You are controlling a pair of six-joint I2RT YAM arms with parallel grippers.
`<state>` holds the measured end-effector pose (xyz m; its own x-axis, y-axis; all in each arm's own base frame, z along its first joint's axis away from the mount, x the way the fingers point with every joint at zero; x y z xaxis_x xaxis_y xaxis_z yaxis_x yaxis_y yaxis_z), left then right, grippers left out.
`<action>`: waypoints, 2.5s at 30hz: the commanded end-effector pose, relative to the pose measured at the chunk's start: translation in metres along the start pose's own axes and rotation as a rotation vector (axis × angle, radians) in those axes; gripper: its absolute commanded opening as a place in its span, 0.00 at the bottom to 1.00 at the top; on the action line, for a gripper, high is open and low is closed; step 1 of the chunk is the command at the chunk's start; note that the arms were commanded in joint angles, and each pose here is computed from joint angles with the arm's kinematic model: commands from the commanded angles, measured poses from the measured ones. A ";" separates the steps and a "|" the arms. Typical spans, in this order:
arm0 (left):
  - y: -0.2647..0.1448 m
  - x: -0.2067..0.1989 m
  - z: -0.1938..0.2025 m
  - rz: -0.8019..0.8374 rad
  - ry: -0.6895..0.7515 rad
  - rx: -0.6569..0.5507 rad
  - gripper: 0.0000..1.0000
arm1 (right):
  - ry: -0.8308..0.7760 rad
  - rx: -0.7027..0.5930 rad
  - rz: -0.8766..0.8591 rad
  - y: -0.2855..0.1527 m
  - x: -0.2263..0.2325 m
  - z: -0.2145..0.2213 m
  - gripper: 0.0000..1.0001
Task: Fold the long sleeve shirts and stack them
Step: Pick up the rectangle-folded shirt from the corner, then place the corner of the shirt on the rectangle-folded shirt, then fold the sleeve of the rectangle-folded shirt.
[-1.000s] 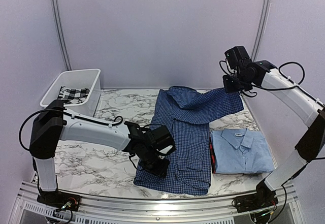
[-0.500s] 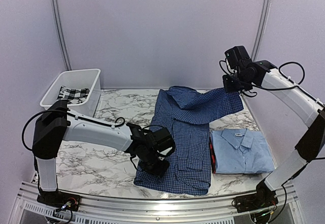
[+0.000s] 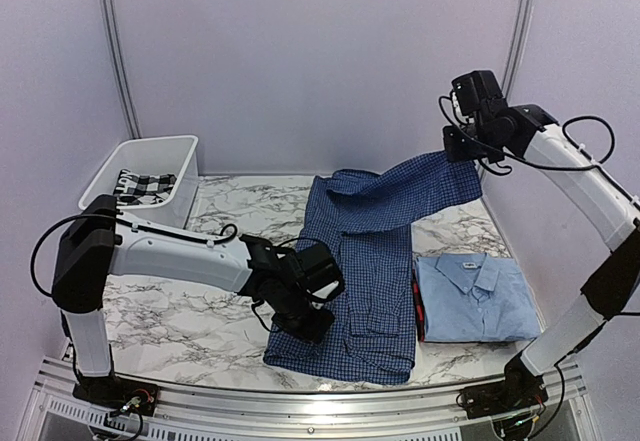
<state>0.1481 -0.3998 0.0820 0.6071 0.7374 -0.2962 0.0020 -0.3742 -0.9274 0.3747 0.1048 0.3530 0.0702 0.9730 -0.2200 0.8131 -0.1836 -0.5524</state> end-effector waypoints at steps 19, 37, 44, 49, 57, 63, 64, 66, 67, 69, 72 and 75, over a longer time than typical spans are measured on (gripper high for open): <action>-0.033 -0.024 -0.007 0.064 0.055 -0.050 0.00 | 0.022 -0.064 0.097 -0.023 -0.026 -0.022 0.00; -0.020 -0.022 -0.008 0.060 0.043 -0.046 0.30 | -0.093 0.050 -0.294 -0.033 0.077 0.027 0.00; -0.044 0.011 -0.017 0.091 -0.087 -0.131 0.38 | -0.147 0.191 -0.684 -0.053 0.185 0.093 0.00; -0.061 0.048 -0.018 0.110 -0.229 -0.202 0.38 | -0.181 0.274 -0.879 -0.076 0.254 0.134 0.00; -0.071 0.080 -0.008 0.170 -0.326 -0.238 0.41 | -0.373 0.431 -0.995 -0.096 0.322 0.195 0.00; -0.068 0.084 -0.005 0.190 -0.336 -0.235 0.44 | -0.387 0.399 -0.989 -0.106 0.319 0.187 0.34; -0.067 0.083 -0.006 0.196 -0.336 -0.234 0.45 | -0.380 0.382 -0.981 -0.108 0.315 0.181 0.39; -0.065 0.081 -0.008 0.209 -0.331 -0.232 0.46 | -0.364 0.361 -0.953 -0.107 0.305 0.175 0.48; -0.063 0.081 -0.010 0.212 -0.330 -0.232 0.47 | -0.357 0.356 -0.940 -0.106 0.300 0.174 0.50; -0.059 0.080 -0.013 0.215 -0.330 -0.226 0.48 | -0.340 0.371 -0.906 -0.097 0.288 0.178 0.51; -0.052 0.078 -0.018 0.222 -0.324 -0.216 0.48 | -0.302 0.380 -0.858 -0.082 0.268 0.181 0.51; -0.041 0.079 -0.023 0.213 -0.326 -0.199 0.49 | -0.223 0.358 -0.818 -0.058 0.244 0.173 0.51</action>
<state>0.2050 -0.3259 0.1056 0.3209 0.7730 -0.5473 0.0825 -0.5985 -0.7969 0.2157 0.3617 0.1939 -0.6792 0.6977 0.2279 0.2459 0.5088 -0.8251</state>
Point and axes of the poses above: each gripper's point midway between its finger pads, its own y axis out along the fingers, its own x axis along the line the jaws close on, z = x × y, the point moved 4 cm from there along -y, back along the fingers
